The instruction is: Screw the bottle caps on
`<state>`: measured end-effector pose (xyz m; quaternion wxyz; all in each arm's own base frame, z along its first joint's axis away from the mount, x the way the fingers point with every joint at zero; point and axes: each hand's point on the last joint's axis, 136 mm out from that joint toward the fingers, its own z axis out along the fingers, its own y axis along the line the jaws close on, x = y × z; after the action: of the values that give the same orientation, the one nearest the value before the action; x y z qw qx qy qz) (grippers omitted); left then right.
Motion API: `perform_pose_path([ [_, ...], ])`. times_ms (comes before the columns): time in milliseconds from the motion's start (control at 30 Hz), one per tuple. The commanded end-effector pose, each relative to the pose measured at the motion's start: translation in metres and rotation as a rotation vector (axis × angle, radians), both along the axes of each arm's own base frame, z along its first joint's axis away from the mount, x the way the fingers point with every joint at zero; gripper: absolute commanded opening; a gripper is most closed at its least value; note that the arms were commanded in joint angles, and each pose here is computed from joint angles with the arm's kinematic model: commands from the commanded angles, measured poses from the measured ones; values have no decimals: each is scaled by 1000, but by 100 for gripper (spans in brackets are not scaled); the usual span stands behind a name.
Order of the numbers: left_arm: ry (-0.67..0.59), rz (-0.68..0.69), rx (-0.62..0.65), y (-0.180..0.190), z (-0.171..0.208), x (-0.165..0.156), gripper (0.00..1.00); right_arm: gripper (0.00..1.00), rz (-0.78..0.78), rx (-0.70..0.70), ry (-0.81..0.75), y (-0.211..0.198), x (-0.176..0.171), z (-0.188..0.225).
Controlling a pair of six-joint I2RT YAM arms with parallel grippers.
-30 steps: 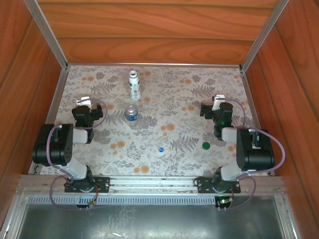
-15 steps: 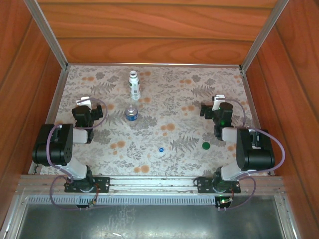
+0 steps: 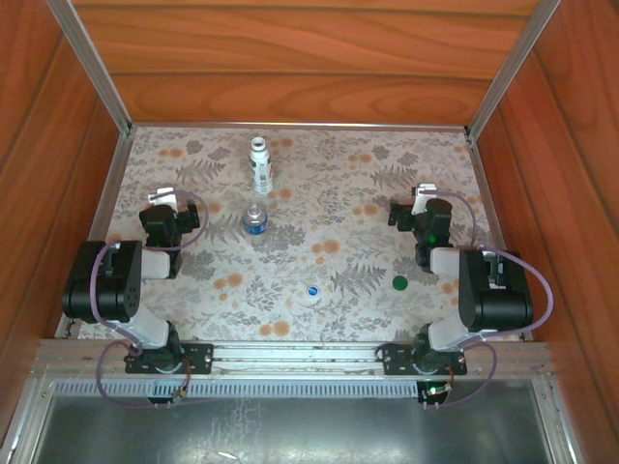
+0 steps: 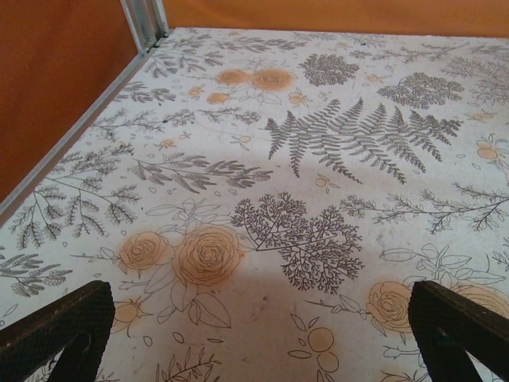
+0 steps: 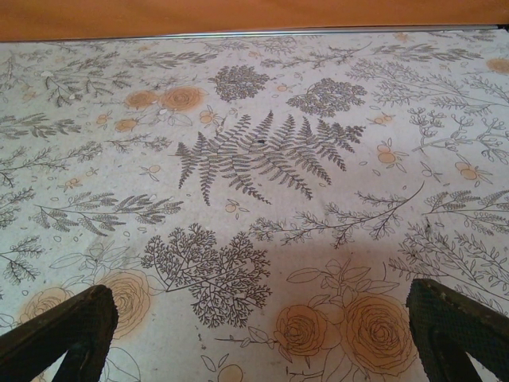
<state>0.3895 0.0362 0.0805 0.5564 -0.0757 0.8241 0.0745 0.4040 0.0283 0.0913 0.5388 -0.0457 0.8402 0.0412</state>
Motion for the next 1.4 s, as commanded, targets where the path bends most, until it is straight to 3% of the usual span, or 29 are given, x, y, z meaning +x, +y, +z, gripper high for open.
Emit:
perform_pose_path([
  [0,-65,4,16,0,23,-1,100,100,49,-3,-14,6,-1,6],
  [233,-137,-5,60,-7,58,-15,100,100,58,-14,-44,8,-20,37],
  [400,-243,-98,133,-38,107,-22,100,100,127,-13,-100,28,-36,77],
  [733,-370,-555,108,-160,173,-55,100,100,522,-23,-167,127,-95,138],
  [1000,-332,-823,64,-231,166,-84,100,100,839,10,-143,197,-147,155],
  [1167,-266,-864,10,-241,145,-86,100,100,1063,46,-145,234,-186,160],
  [1367,-210,-856,-29,-242,124,-84,100,100,1106,72,-138,250,-190,155],
])
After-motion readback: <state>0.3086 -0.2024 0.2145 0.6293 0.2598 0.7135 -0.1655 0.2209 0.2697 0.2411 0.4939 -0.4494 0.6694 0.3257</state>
